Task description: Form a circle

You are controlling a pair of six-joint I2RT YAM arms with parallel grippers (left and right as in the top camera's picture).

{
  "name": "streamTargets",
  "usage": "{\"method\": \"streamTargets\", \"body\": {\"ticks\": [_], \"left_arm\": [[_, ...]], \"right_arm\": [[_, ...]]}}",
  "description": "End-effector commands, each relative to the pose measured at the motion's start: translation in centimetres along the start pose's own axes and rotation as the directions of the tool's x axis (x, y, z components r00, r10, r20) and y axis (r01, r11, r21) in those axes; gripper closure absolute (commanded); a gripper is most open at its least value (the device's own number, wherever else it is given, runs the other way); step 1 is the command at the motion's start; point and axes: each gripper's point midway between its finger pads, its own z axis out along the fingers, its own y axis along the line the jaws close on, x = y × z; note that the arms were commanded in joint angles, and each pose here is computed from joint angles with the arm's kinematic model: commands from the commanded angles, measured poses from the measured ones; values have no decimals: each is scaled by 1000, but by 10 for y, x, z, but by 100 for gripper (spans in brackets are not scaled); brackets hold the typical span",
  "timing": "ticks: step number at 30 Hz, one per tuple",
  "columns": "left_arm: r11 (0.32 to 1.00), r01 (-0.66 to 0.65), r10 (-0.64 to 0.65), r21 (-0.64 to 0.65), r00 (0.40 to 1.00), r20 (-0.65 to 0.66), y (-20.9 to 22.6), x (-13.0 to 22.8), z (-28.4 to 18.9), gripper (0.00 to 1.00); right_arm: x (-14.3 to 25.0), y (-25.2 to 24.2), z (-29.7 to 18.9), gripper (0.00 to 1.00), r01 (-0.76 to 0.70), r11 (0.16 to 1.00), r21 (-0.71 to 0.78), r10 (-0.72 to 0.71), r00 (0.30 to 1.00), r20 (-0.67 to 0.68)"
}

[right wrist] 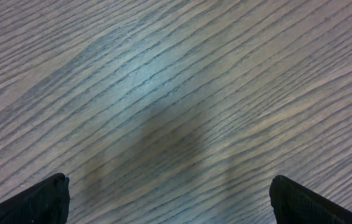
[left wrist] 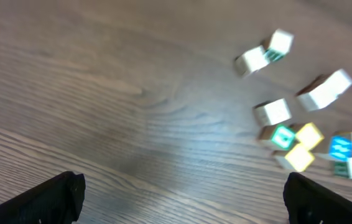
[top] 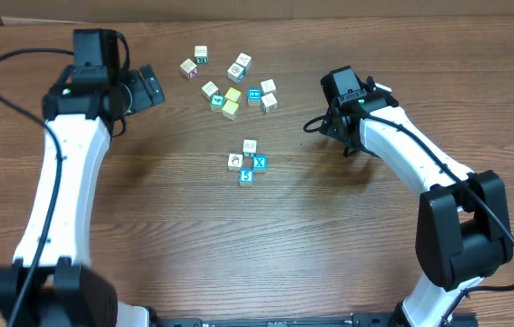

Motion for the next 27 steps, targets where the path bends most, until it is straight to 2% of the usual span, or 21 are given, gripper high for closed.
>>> {"method": "streamTargets", "body": {"ticks": [1,12,27], "left_arm": [[1000,3,-6,30,995,99,-4,-18,-40,0],[995,12,-37,97,964,264,-2,-35,-115,1],[997,11,-29,82,973,229,-1,-30,-105,0]], "right_arm": [[-12,1,-11,0,-19,1000,-15,19,999,36],[-12,1,-11,0,-19,1000,-15,19,999,36],[-12,1,-11,0,-19,1000,-15,19,999,36]]}}
